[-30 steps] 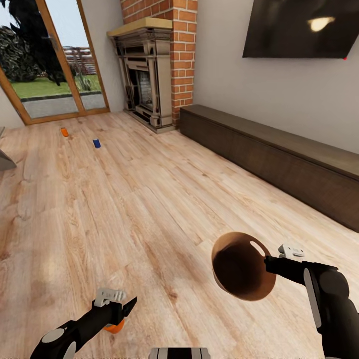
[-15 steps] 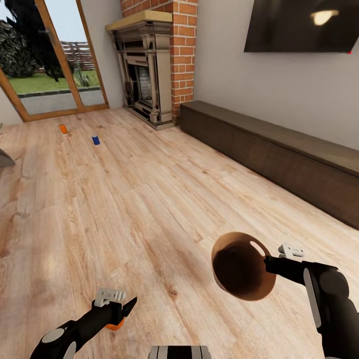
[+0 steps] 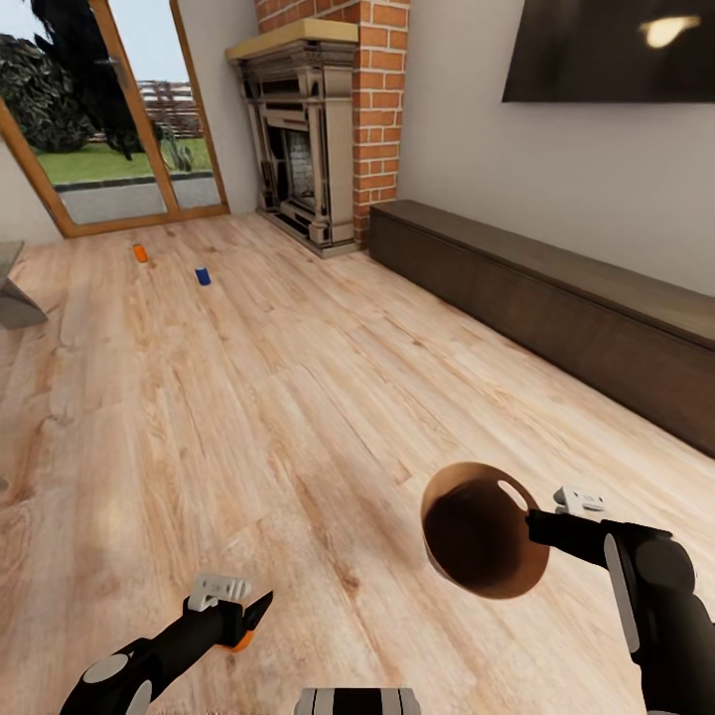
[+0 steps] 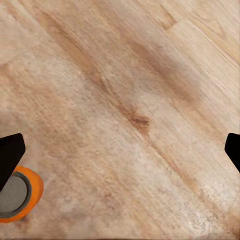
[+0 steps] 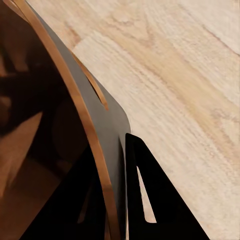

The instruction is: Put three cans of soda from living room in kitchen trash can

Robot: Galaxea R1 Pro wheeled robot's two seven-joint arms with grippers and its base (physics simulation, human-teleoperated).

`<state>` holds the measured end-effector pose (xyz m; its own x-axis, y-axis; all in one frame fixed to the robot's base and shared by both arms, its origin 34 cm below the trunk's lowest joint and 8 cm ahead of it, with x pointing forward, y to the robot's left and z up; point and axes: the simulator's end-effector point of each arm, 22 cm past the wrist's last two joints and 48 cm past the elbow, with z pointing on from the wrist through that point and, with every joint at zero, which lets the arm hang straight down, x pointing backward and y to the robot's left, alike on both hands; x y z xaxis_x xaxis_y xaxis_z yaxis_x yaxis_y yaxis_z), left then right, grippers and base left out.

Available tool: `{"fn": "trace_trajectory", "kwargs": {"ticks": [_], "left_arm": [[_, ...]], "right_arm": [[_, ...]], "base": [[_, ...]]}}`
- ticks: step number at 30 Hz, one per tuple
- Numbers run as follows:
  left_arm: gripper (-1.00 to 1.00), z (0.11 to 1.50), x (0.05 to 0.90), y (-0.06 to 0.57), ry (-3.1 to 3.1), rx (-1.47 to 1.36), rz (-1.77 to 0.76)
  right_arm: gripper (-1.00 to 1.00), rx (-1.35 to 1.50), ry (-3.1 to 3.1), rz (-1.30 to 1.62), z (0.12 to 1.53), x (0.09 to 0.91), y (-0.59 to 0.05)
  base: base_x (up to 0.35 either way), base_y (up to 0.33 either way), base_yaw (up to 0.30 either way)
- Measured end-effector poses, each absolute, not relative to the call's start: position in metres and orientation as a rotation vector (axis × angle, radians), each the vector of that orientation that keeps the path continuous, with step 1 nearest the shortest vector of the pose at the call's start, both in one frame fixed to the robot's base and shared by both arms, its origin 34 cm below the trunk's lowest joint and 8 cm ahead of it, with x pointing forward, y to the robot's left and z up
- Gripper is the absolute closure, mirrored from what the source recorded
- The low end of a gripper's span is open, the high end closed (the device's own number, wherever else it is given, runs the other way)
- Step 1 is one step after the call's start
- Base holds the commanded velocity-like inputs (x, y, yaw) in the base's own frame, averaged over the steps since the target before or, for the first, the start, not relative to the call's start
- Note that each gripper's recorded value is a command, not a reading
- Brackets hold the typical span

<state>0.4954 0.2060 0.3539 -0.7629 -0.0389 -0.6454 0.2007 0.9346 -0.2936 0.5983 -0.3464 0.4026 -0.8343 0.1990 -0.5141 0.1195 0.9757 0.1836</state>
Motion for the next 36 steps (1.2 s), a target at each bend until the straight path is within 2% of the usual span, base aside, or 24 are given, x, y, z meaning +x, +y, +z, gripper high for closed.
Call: {"fn": "trace_trajectory", "kwargs": {"ticks": [18,36], "left_arm": [[-1.00,0.3509,0.4943,0.2061,2.406,0.113,-0.457],[-1.00,0.3471,0.4927,0.2059,2.415,0.111,-0.459]], "right_arm": [[1.00,0.225,2.573,0.191,0.3987,0.5975,-0.3470],[1.00,0.227,2.585,0.187,0.3932,0.5959,-0.3476]], "base": [[0.000,0.000,0.234],[0.000,0.000,0.022]]}}
